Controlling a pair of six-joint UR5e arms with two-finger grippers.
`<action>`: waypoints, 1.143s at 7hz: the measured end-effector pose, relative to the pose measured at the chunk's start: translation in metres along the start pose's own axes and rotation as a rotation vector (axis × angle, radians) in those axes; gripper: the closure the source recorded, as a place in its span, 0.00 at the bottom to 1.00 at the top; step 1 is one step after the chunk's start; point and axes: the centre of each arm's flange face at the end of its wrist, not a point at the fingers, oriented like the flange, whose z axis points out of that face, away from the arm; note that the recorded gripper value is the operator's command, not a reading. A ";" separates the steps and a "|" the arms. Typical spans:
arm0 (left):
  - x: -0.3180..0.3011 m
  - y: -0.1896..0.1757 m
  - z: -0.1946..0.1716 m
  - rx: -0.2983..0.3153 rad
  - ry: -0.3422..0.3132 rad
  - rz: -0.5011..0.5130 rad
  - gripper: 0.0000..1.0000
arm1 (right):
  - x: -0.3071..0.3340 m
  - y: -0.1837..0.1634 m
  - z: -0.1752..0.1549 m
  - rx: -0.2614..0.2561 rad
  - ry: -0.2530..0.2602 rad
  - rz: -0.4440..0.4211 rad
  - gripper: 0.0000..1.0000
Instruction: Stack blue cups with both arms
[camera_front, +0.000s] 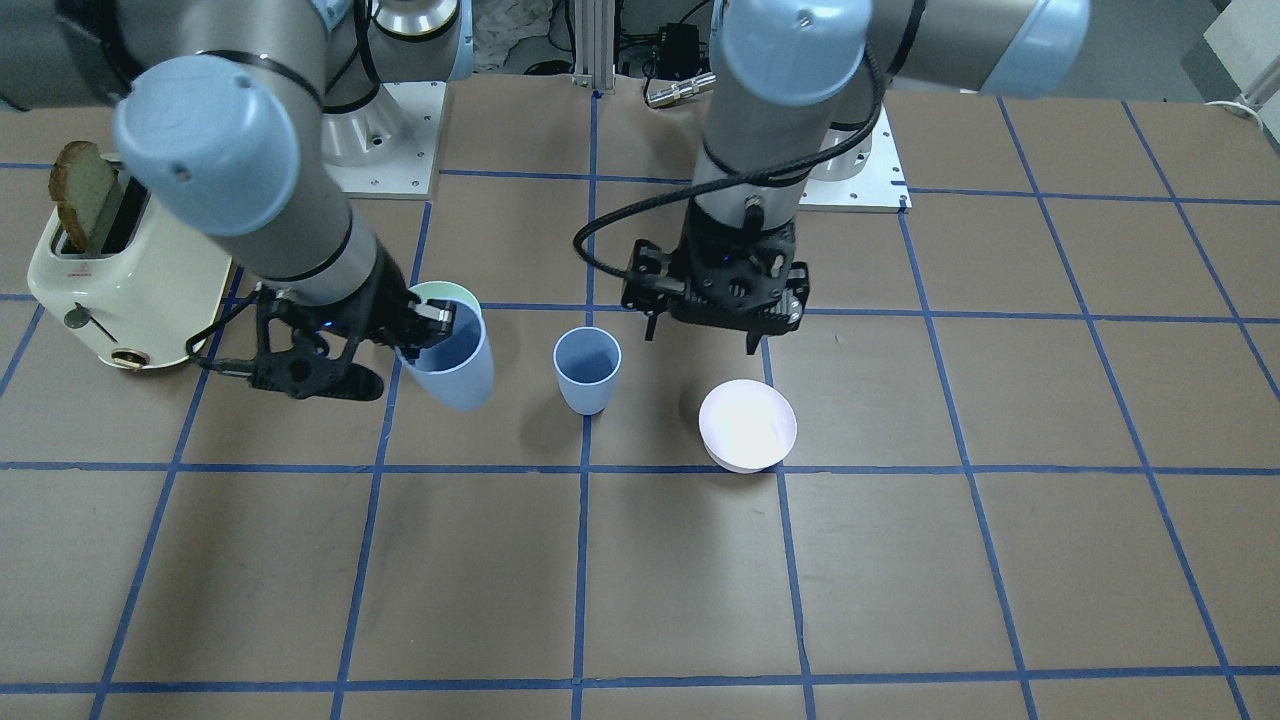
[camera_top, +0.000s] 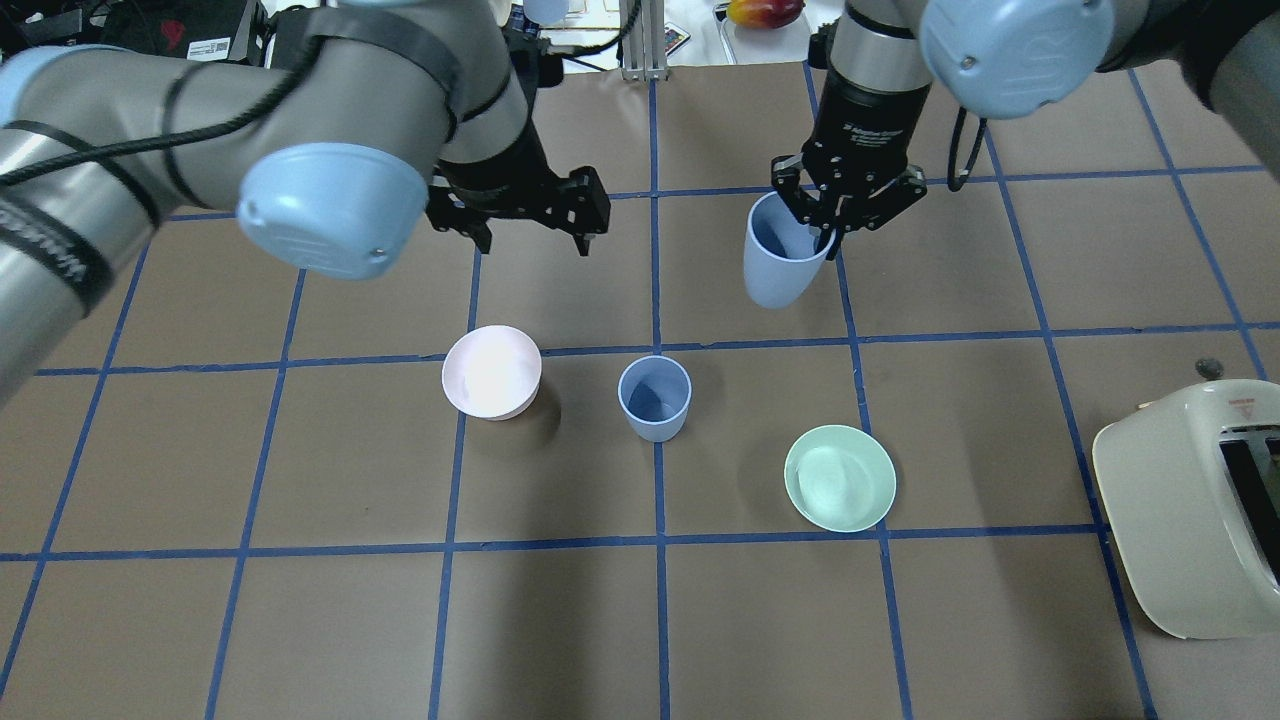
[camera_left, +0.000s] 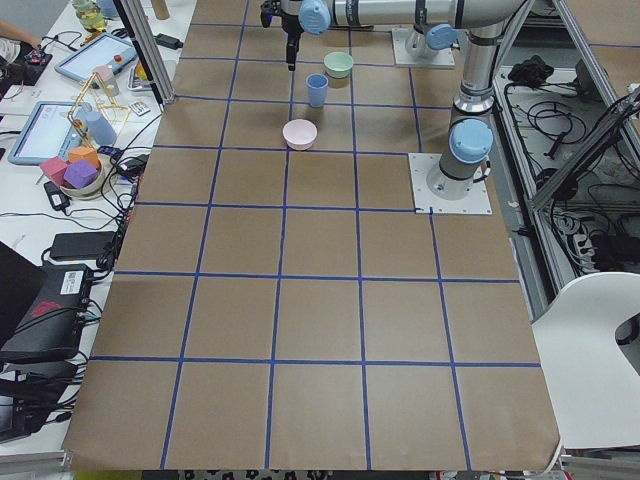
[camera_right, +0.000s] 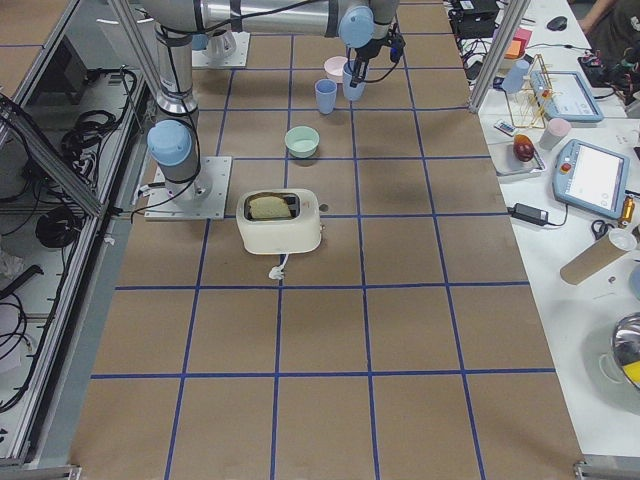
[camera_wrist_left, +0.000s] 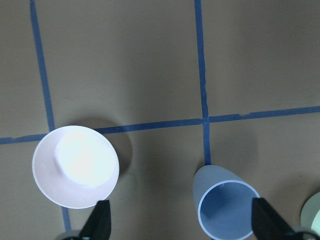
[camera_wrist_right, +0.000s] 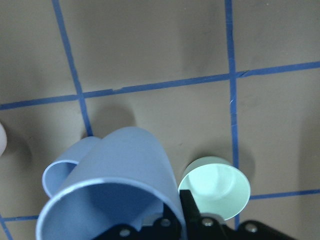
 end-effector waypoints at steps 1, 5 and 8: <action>-0.029 0.010 -0.023 0.001 -0.005 -0.010 0.00 | -0.036 0.022 0.008 -0.009 0.008 0.007 1.00; -0.082 0.034 -0.044 0.001 -0.062 -0.043 0.00 | -0.087 0.064 0.068 -0.050 0.048 -0.016 1.00; -0.085 0.035 -0.046 -0.005 -0.069 -0.047 0.00 | -0.087 0.064 0.084 -0.055 0.052 -0.004 1.00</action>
